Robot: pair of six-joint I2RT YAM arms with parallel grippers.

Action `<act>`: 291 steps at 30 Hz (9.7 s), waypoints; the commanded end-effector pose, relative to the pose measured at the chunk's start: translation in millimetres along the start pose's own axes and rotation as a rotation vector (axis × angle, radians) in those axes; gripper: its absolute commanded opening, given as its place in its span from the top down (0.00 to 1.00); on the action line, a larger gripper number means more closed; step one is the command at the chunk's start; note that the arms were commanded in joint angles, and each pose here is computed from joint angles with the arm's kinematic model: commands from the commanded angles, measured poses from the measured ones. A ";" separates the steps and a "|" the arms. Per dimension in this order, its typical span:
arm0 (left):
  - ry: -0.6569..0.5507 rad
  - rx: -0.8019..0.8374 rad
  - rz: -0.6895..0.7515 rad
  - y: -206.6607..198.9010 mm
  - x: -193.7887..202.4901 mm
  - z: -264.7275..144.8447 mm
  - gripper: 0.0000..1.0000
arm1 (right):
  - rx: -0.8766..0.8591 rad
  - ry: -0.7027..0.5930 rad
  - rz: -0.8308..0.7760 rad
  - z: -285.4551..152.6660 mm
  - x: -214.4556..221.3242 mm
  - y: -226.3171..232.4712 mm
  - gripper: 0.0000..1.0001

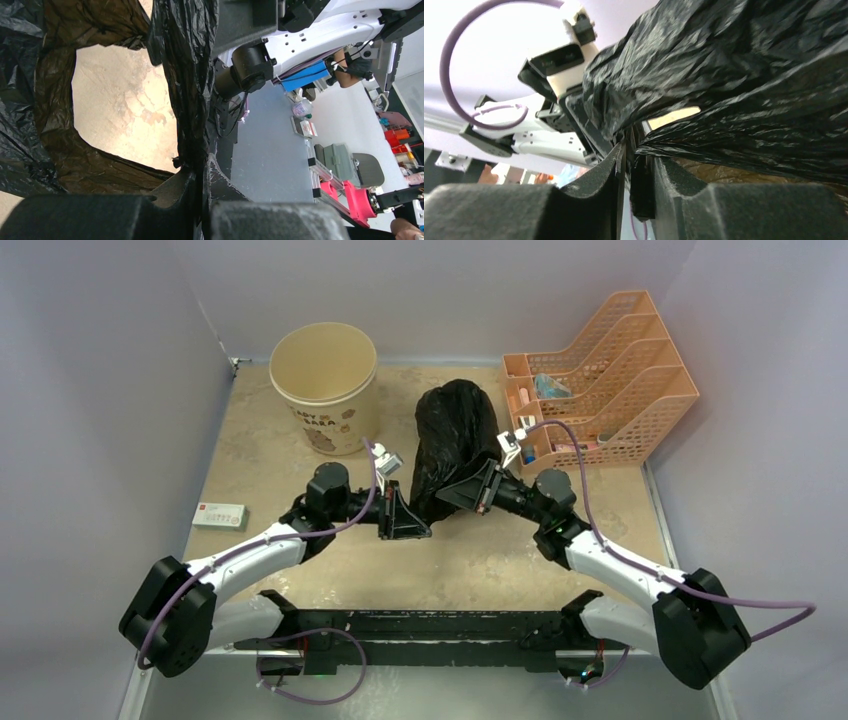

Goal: Put the trash bags into the trash bin

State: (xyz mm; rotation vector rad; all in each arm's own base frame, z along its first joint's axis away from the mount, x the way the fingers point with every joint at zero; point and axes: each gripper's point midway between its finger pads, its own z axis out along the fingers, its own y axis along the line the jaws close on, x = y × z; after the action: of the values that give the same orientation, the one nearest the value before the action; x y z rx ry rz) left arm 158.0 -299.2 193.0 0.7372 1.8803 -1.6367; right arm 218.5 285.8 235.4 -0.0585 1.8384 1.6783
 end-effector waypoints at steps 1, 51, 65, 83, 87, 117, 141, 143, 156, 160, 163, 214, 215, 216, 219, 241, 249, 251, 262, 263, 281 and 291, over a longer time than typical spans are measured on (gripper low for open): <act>-0.038 0.065 0.057 -13.5 -12.1 1.5 1.00 | -0.098 0.028 -0.088 -10.8 7.8 21.3 0.67; -0.052 0.095 0.103 -27.4 -13.5 -1.6 1.00 | -0.165 0.097 -0.123 9.2 20.4 44.7 0.73; -0.083 0.106 0.081 -26.6 -17.0 0.8 1.00 | -0.189 0.118 -0.121 2.7 33.3 45.3 0.50; -0.147 0.144 0.045 -31.8 -20.1 -0.5 1.00 | -0.218 0.053 -0.232 1.6 28.0 57.9 0.34; -0.152 0.140 0.047 -32.5 -21.8 -1.0 1.00 | -0.189 0.057 -0.269 3.3 28.5 52.0 0.33; -0.148 0.131 0.051 -33.1 -25.3 1.5 1.00 | -0.252 0.126 -0.286 8.3 46.1 56.1 0.48; -0.150 0.031 0.072 -30.9 -30.8 -5.2 0.51 | -0.059 -0.077 -0.257 7.0 6.9 42.4 1.00; -0.144 -0.012 0.077 -27.9 -32.4 -7.3 0.43 | 0.011 -0.110 -0.245 6.7 -0.3 31.4 1.00; -0.283 -0.457 0.118 -29.8 -96.8 -60.8 0.13 | 0.188 -0.183 -0.591 -4.9 -57.3 57.7 1.00; -0.348 -0.722 0.051 6.1 -104.9 -89.2 0.08 | 0.340 -0.208 -0.517 -20.6 -57.1 22.4 1.00; -0.380 -0.829 0.014 20.7 -117.1 -105.6 0.06 | 0.533 -0.090 -0.436 -23.0 -47.5 -31.1 1.00; -0.530 -1.373 -0.345 209.3 -240.0 -311.1 0.65 | 0.321 -0.172 -0.363 -32.2 -40.2 14.6 1.00; -0.527 -1.365 -0.343 207.7 -239.0 -309.6 0.69 | 0.319 -0.174 -0.363 -32.1 -40.5 15.2 1.00; -0.520 -1.354 -0.334 205.7 -238.6 -307.6 0.74 | 0.318 -0.175 -0.362 -32.1 -40.7 15.5 1.00; -0.516 -1.336 -0.312 197.3 -235.9 -304.2 0.85 | 0.325 -0.192 -0.361 -33.5 -44.2 17.5 1.00; -0.323 -1.245 -0.240 99.0 -161.5 -223.1 1.00 | 0.299 -0.473 -0.466 -85.0 -107.9 107.5 1.00; -0.345 -1.262 -0.220 84.0 -157.4 -226.4 1.00 | 0.229 -0.529 -0.516 -110.1 -115.7 150.0 1.00; -0.349 -1.255 -0.214 80.6 -159.8 -225.7 1.00 | 0.221 -0.535 -0.519 -115.6 -115.7 156.3 1.00; -0.299 -1.206 -0.238 83.8 -148.5 -199.4 0.92 | 0.191 -0.403 -0.565 -114.6 -104.5 181.6 1.00; -0.297 -1.209 -0.235 83.4 -147.4 -198.0 0.90 | 0.178 -0.356 -0.574 -111.7 -96.9 181.3 1.00; -0.292 -1.086 -0.189 60.0 -144.0 -174.3 0.56 | -0.186 -0.105 -0.676 -105.7 -43.0 235.6 1.00; -0.467 -0.922 -0.003 -8.2 -144.2 -183.2 0.18 | -0.259 -0.092 -0.667 -106.3 -36.6 245.3 1.00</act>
State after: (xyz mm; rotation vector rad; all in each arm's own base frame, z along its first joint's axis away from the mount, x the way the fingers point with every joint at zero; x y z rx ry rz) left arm 265.9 -115.9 290.0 -0.1311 2.1267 -0.5582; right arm 106.6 219.7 445.2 -0.5762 1.4216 1.3406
